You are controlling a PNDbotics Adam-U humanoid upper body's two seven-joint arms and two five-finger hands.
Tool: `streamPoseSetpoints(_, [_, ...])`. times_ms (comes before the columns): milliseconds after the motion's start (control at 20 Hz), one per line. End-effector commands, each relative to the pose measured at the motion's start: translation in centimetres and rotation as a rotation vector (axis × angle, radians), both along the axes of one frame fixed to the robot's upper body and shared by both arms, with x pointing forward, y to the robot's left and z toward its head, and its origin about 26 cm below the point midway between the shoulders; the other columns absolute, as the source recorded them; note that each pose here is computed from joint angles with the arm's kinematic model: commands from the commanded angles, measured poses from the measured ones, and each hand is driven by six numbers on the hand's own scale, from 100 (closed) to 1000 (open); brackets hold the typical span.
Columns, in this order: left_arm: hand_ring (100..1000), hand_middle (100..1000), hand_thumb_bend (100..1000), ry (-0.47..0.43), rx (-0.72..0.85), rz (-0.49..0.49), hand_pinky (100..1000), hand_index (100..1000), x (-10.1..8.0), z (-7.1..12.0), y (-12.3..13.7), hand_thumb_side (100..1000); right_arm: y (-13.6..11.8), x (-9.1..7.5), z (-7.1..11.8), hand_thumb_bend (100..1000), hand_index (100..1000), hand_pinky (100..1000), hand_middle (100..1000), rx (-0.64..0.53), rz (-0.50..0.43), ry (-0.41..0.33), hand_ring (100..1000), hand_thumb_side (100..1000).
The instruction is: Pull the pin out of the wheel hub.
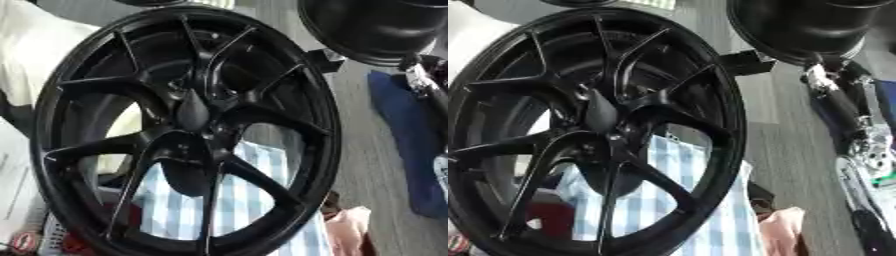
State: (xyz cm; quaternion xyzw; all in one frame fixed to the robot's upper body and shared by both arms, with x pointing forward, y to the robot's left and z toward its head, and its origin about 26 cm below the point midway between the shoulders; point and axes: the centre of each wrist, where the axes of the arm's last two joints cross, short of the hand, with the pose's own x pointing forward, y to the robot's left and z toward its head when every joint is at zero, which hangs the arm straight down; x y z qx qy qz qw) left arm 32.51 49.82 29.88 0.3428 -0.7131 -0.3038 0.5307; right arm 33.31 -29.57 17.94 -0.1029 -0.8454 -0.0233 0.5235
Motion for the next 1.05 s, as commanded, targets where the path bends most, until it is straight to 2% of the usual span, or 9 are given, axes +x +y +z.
streamPoseSetpoints(50, [726,643,197,0.022,0.032,0.027,837,798,-0.3,-0.3,0.1,631,0.0,-0.2,1.1,251,668,795,624,0.001,0.002,-0.04,648,437])
streamPoseSetpoints(100, [762,707,261,0.05,0.036,0.022,853,832,-0.2,-1.2,-0.1,701,0.1,-0.2,1.2,251,668,795,624,0.002,0.005,-0.04,648,437])
streamPoseSetpoints(150, [831,828,355,0.074,0.042,0.012,878,902,-0.1,-2.0,-0.3,794,0.1,-0.2,1.2,251,668,795,624,0.004,0.005,-0.04,648,438])
streamPoseSetpoints(200, [836,843,351,0.093,0.05,0.001,878,909,0.0,-2.6,-0.5,809,0.1,-0.1,1.1,250,668,795,624,0.007,0.005,-0.04,648,438])
streamPoseSetpoints(250, [825,844,304,0.105,0.048,-0.003,860,905,0.1,-3.1,-0.6,841,0.1,-0.1,1.1,250,668,794,624,0.009,0.005,-0.039,648,439])
streamPoseSetpoints(350, [788,799,230,0.086,0.005,0.002,836,864,0.4,-3.7,-0.9,823,0.2,-0.1,1.0,250,668,794,624,0.015,0.007,-0.036,648,439])
streamPoseSetpoints(550, [745,746,107,-0.074,-0.147,-0.04,809,821,0.7,-3.5,-2.8,837,0.4,0.0,1.1,249,668,794,624,0.017,0.017,-0.041,648,438])
streamPoseSetpoints(800, [728,728,100,-0.357,-0.443,-0.15,796,808,-0.2,-2.9,-7.5,826,0.5,-0.3,1.7,247,668,793,624,0.012,0.016,-0.067,648,434])
streamPoseSetpoints(1050, [719,720,131,-0.499,-0.705,-0.157,789,803,-1.6,-4.4,-11.7,818,0.6,-0.4,1.8,245,668,793,625,0.016,0.016,-0.073,648,435])
